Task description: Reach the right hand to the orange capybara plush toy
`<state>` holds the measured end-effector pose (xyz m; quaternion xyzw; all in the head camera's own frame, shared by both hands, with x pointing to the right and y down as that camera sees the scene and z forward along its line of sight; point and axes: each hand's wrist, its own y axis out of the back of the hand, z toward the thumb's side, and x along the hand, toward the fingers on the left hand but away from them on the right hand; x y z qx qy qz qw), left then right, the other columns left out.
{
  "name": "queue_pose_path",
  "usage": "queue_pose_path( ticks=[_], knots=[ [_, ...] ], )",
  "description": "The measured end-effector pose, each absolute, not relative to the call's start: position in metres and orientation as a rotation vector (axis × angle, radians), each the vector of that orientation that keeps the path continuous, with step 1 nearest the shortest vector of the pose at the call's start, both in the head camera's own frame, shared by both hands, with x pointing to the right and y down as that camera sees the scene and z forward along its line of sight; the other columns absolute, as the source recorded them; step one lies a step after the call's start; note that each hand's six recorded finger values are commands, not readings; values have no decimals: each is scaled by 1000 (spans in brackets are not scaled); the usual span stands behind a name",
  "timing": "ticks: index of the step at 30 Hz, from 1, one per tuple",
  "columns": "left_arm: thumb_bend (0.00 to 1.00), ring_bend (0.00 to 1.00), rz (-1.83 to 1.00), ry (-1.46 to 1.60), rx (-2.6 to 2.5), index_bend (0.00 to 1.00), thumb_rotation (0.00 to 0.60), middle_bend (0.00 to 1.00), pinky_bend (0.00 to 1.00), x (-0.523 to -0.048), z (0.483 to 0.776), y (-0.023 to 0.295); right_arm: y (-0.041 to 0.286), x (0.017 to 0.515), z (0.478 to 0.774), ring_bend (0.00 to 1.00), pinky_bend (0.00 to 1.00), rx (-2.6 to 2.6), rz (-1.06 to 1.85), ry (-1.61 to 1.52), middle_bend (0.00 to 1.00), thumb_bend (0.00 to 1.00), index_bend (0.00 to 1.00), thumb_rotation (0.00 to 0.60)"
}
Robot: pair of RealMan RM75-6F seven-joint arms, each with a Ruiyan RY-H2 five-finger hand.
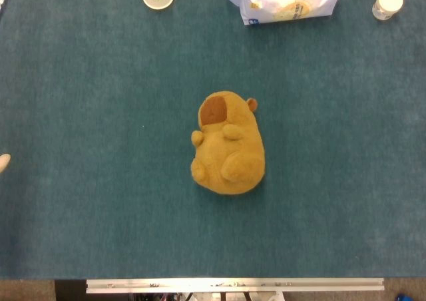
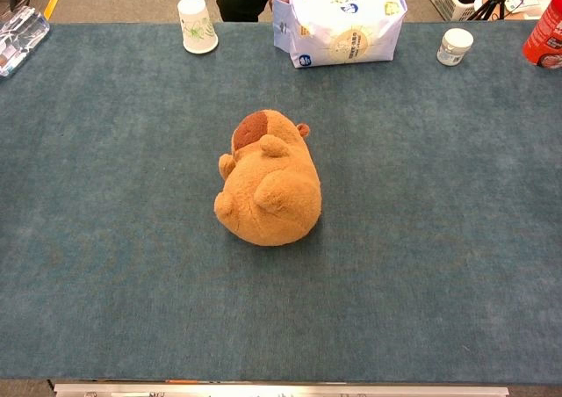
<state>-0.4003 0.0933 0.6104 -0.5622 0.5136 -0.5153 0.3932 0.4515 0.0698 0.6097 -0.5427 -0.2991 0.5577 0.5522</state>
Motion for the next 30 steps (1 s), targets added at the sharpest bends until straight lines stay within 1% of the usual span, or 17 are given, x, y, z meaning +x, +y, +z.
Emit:
queue_pose_path(
  ticks=[12,17,25,26,27,28,29,30],
  knots=[
    [103,469,-1316,1312,-1421,604,600,599,617,-403,608,95,67,444,612,357,565,-1321,1289,-706,392,0,316,600],
    [103,469,-1317,1306,-1432,604,600,599,617,-402,611,97,65,437,613,356,565,-1349,1268,-698,392,0,316,600],
    [104,469,-1325,1324,-1421,604,600,599,617,-407,608,100,60,417,619,366,572,-1418,1211,-663,393,0,316,600],
    [104,469,-1326,1323,-1422,604,600,599,617,-408,609,100,59,413,620,391,591,-1427,1201,-655,402,0,316,600],
    [104,469,-1327,1322,-1424,604,600,599,617,-408,609,100,58,410,621,450,633,-1435,1190,-646,430,0,316,600],
    [104,469,-1328,1320,-1426,604,600,599,617,-408,610,100,56,404,622,529,689,-1447,1175,-632,482,0,316,600],
    [104,469,-1329,1319,-1429,604,600,599,617,-407,611,100,55,400,623,584,729,-1457,1167,-620,531,0,316,600],
    [104,469,-1329,1317,-1433,604,600,599,617,-407,612,99,55,396,623,667,791,-1469,1159,-607,623,0,314,600]
  ],
)
